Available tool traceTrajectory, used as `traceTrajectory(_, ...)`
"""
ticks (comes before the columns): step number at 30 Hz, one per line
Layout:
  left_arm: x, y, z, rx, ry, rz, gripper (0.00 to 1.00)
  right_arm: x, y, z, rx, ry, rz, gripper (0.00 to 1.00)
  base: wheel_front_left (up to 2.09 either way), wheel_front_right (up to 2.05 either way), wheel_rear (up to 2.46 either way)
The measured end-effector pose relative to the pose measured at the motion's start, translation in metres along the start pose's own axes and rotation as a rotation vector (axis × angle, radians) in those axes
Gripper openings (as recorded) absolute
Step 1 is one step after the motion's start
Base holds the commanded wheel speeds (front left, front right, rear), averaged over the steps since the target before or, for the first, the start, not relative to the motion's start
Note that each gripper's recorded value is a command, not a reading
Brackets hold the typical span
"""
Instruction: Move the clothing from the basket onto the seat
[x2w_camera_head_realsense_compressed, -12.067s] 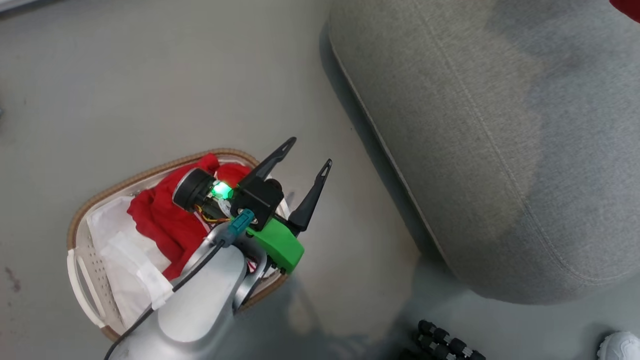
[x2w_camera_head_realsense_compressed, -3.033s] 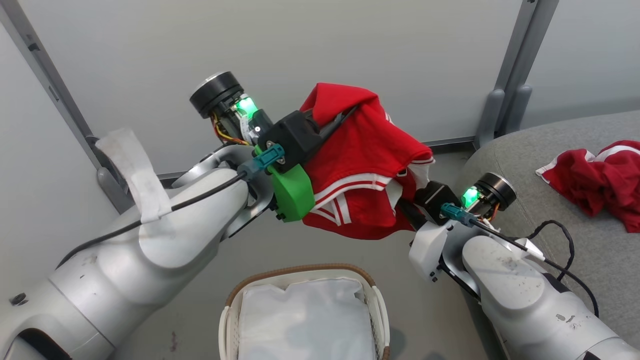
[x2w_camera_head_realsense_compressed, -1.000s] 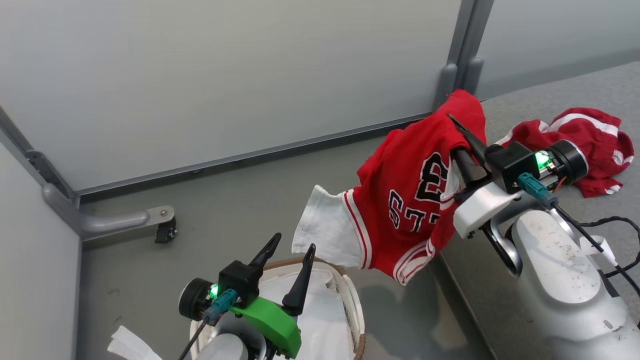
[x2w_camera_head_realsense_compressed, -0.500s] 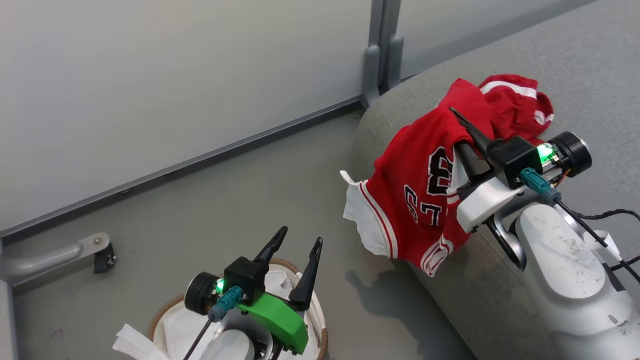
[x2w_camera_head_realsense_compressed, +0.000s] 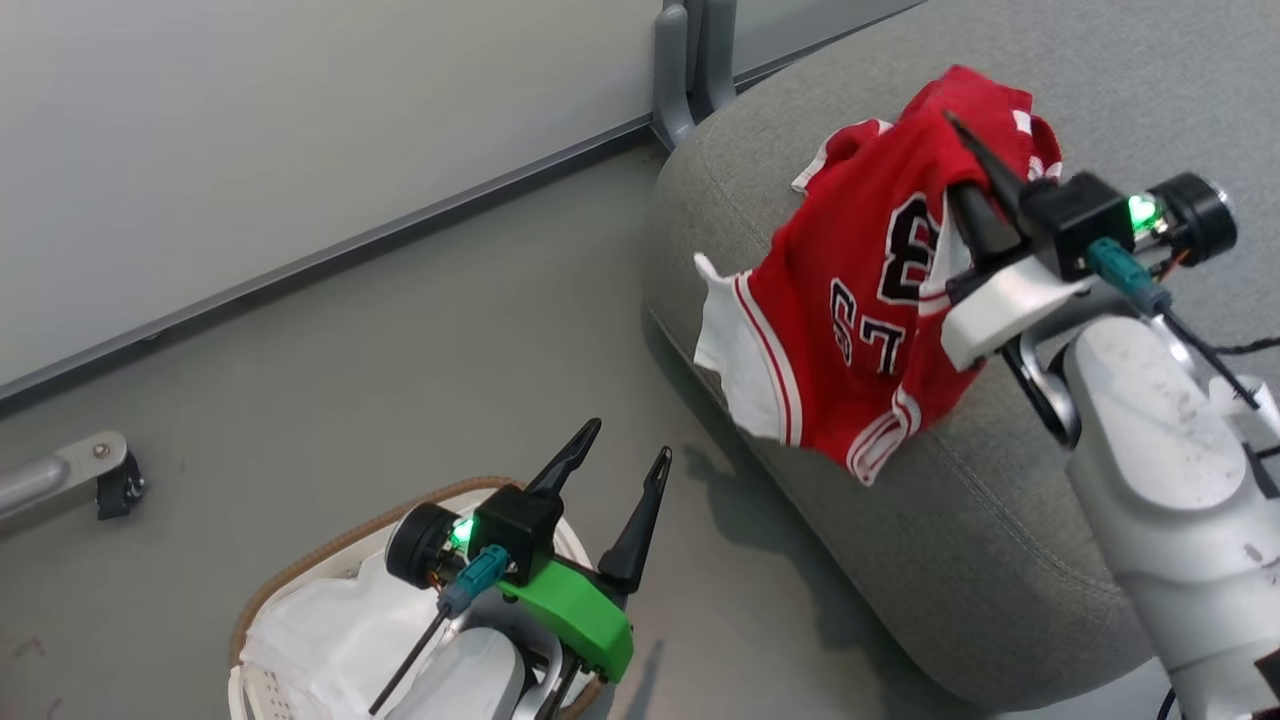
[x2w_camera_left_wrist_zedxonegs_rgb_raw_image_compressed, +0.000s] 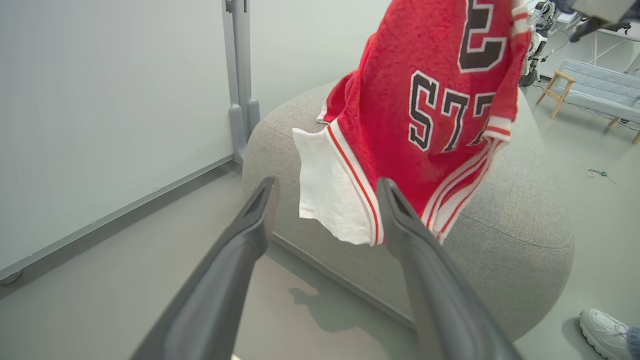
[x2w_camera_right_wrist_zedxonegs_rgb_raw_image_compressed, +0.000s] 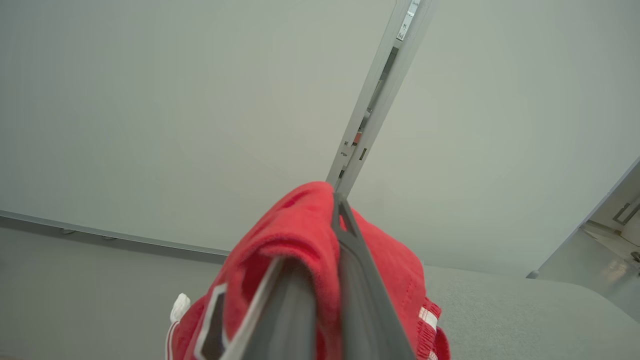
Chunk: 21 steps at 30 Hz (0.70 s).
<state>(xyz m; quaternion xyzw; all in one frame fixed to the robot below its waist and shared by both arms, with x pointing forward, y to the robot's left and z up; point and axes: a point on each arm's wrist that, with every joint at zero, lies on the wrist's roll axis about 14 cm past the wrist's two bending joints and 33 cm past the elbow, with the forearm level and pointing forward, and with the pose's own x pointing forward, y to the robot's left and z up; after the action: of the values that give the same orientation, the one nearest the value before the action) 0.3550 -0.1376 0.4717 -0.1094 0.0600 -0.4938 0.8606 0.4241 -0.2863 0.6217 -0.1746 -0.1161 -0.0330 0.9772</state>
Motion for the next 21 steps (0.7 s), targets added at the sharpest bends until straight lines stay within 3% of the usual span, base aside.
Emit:
traceTrajectory(8, -0.001, 0.022, -0.008, -0.007, 0.01, 0.023, 1.0, 0.065, -0.042, 0.038, -0.126, -0.073, -0.032, 0.0, 0.0, 0.0, 0.0)
traceTrajectory(14, -0.003, 0.051, -0.014, -0.001, 0.014, 0.062, 1.0, 0.104, -0.108, 0.067, -0.213, -0.114, -0.166, 0.0, 0.0, 0.0, 0.0)
traceTrajectory(18, -0.002, 0.068, -0.017, -0.007, 0.009, 0.083, 1.0, 0.114, -0.141, 0.067, -0.237, -0.114, -0.252, 0.0, 0.0, 0.0, 0.0)
traceTrajectory(21, -0.002, 0.08, -0.024, -0.01, 0.014, 0.094, 1.0, 0.117, -0.154, 0.046, -0.248, -0.068, -0.29, 0.0, 0.0, 0.0, 0.0)
